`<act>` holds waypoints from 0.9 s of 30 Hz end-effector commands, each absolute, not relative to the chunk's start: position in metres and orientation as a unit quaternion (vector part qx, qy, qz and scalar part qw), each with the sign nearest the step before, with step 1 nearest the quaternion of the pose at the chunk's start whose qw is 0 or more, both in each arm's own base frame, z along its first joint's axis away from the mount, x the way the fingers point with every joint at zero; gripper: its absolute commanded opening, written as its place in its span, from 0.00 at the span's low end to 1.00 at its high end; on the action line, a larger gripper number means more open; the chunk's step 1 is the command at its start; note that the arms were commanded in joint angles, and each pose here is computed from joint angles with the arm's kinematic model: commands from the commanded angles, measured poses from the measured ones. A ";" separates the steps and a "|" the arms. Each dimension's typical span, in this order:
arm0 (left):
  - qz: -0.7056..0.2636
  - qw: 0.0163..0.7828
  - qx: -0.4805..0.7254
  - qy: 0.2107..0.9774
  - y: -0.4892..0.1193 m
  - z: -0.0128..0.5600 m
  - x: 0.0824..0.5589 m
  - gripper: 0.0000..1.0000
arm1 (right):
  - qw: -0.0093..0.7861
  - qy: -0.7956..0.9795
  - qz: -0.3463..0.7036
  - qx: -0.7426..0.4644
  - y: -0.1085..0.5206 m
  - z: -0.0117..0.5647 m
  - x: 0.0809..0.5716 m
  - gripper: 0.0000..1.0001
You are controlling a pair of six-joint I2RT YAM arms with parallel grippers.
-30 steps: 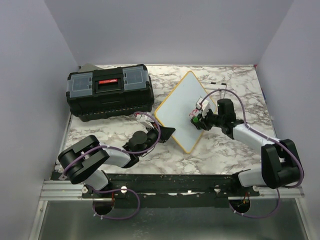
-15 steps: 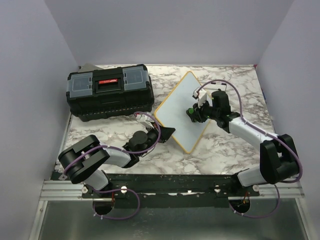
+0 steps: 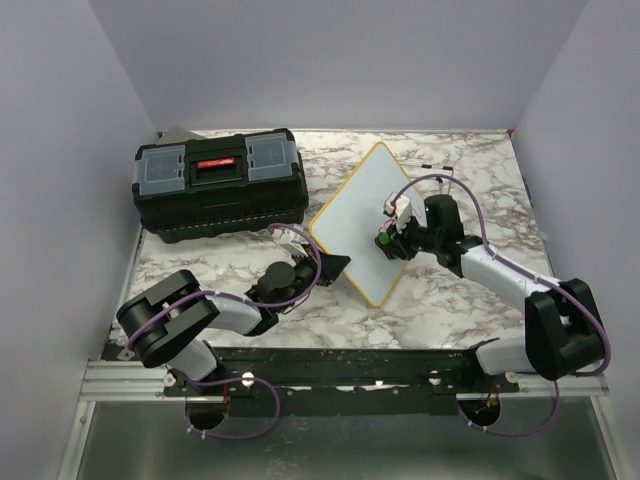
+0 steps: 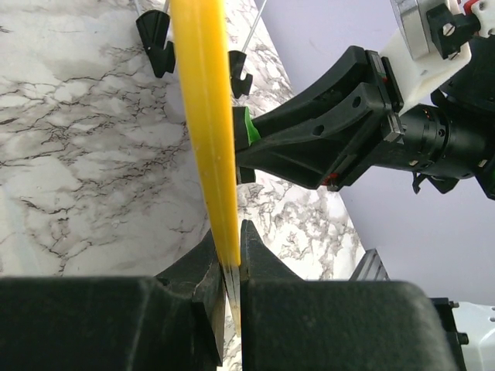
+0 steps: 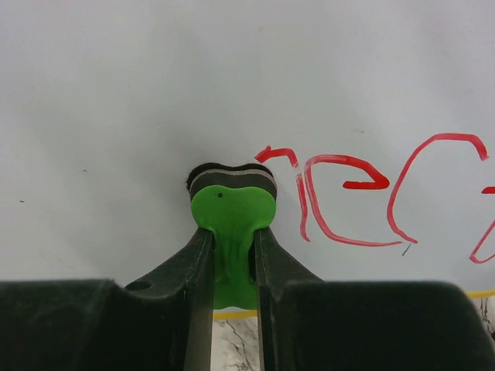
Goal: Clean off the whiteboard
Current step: Erase the whiteboard at the center of the board.
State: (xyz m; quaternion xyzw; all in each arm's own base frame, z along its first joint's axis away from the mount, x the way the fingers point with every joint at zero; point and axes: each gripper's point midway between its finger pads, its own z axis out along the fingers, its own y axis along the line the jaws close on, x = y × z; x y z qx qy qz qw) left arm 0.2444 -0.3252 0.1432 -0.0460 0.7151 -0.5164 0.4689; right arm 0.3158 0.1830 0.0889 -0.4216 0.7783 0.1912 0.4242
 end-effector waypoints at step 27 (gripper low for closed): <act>-0.633 0.451 0.013 0.630 -0.352 0.209 0.211 0.00 | 0.448 0.800 0.222 -0.331 0.204 0.116 0.352 0.01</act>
